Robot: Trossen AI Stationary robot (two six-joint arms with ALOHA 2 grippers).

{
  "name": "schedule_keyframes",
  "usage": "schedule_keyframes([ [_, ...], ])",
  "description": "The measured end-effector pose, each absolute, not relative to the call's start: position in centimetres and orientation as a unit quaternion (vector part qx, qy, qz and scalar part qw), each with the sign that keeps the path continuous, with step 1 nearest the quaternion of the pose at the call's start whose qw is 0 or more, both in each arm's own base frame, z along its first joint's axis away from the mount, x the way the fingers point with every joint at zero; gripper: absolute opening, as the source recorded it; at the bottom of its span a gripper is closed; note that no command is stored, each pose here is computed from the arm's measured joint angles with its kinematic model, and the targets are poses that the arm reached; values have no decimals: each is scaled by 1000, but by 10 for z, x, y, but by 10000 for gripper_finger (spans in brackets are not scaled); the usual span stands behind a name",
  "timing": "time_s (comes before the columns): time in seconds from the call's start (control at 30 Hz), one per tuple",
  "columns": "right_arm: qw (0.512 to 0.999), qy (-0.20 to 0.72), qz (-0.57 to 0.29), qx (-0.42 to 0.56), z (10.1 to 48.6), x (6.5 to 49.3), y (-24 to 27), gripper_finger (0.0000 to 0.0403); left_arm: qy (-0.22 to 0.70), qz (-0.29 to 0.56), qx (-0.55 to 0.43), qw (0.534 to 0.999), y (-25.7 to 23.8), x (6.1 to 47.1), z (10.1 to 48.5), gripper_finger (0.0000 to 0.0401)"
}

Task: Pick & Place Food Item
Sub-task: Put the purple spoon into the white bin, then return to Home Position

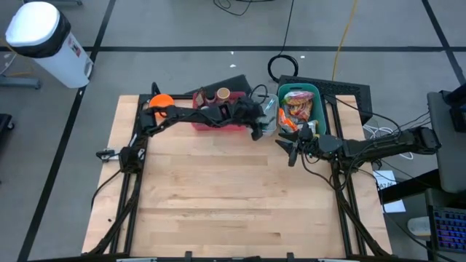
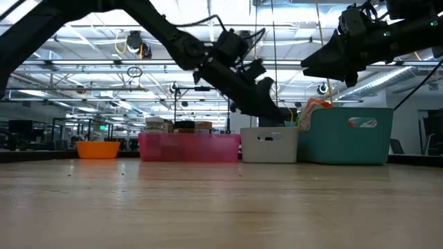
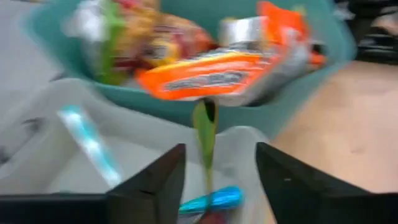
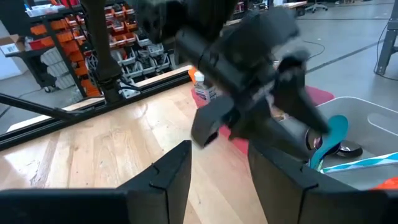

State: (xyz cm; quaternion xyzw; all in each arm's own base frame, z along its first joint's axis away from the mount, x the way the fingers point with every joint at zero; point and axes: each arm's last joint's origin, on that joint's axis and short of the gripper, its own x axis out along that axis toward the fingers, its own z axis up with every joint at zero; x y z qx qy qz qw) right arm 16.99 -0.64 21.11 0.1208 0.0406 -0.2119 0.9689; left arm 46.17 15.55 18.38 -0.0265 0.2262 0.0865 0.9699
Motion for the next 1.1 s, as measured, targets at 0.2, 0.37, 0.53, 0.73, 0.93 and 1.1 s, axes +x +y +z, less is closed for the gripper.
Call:
schedule_keyframes([
  [0.2,969,41,-211,122,211,170,-6,153,239,179,43,953,163,438,235,280],
  [0.37,969,42,-210,122,211,170,-6,151,225,261,121,931,153,391,321,318],
  [0.53,970,42,-210,114,211,170,-6,152,194,292,104,931,124,308,407,335],
  [0.73,970,42,-210,114,211,170,-6,152,210,248,50,945,83,207,446,334],
  [0.93,970,42,-210,114,211,170,-6,153,211,198,29,957,52,144,400,332],
  [1.1,970,42,-210,114,211,170,-6,151,161,203,-8,966,40,114,331,331],
])
